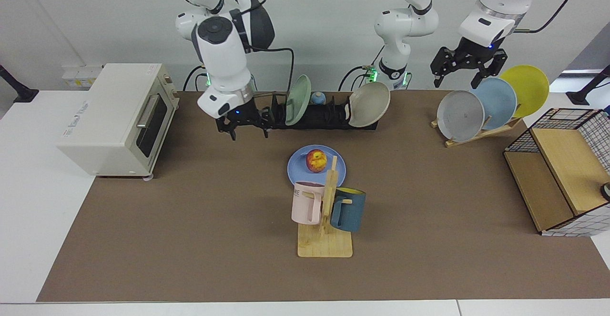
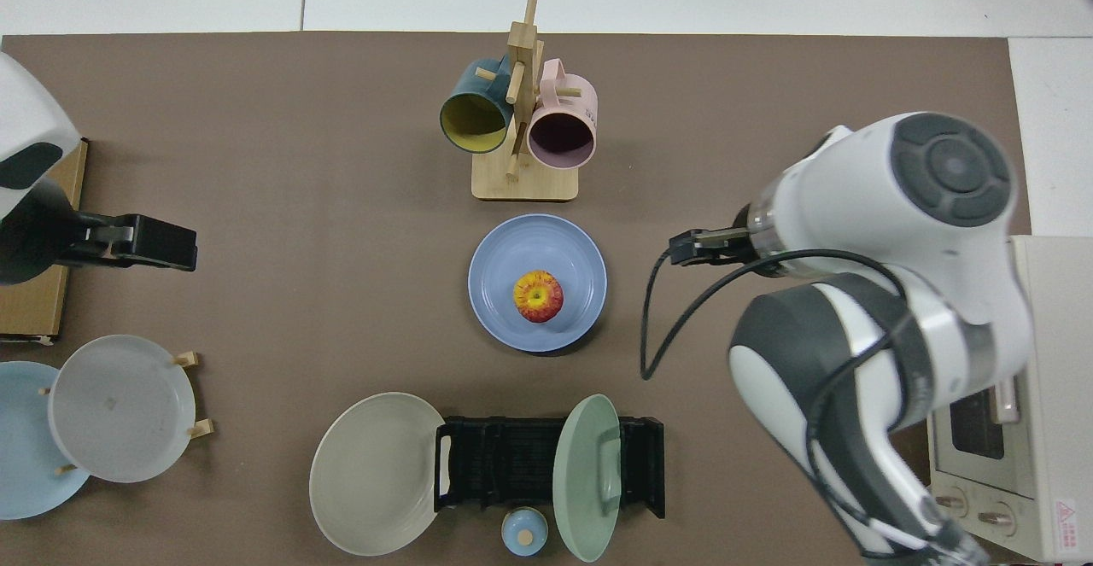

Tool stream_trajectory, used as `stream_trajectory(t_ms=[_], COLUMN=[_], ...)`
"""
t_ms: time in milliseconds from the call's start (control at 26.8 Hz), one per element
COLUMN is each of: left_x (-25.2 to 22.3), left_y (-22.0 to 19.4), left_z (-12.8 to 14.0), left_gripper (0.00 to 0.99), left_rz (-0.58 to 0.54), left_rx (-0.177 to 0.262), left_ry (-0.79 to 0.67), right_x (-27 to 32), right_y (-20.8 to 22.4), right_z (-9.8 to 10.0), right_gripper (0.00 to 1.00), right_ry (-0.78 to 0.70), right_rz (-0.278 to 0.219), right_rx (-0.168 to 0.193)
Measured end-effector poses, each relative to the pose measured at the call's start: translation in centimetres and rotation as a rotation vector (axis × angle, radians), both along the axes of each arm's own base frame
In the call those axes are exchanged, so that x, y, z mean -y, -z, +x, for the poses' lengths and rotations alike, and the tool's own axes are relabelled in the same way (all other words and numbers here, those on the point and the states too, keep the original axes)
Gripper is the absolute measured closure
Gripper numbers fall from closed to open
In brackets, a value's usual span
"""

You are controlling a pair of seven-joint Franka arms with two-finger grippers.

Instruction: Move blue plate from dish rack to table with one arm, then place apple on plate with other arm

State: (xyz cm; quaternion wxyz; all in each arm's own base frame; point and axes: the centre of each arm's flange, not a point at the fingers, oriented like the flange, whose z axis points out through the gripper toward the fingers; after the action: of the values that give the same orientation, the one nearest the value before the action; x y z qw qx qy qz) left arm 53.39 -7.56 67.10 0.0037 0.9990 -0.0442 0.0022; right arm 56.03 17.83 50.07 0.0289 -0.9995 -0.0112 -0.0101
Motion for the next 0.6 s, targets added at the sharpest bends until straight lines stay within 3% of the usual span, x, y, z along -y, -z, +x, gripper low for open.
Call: stream_trajectory(t_ms=[299, 598], left_x=[0.0, 0.0], left_y=[0.0, 0.0], left_z=[0.0, 0.0], left_gripper=[0.000, 0.000], left_rz=[0.000, 0.000], left_rx=[0.000, 0.000], left_ry=[0.000, 0.000], right_x=[12.7, 18.5], right_y=[-6.1, -8.0], right_z=[-2.1, -3.2], right_gripper=[0.00, 0.00], right_ry=[0.035, 0.083], right_rz=[-0.004, -0.013], right_rx=[-0.040, -0.021])
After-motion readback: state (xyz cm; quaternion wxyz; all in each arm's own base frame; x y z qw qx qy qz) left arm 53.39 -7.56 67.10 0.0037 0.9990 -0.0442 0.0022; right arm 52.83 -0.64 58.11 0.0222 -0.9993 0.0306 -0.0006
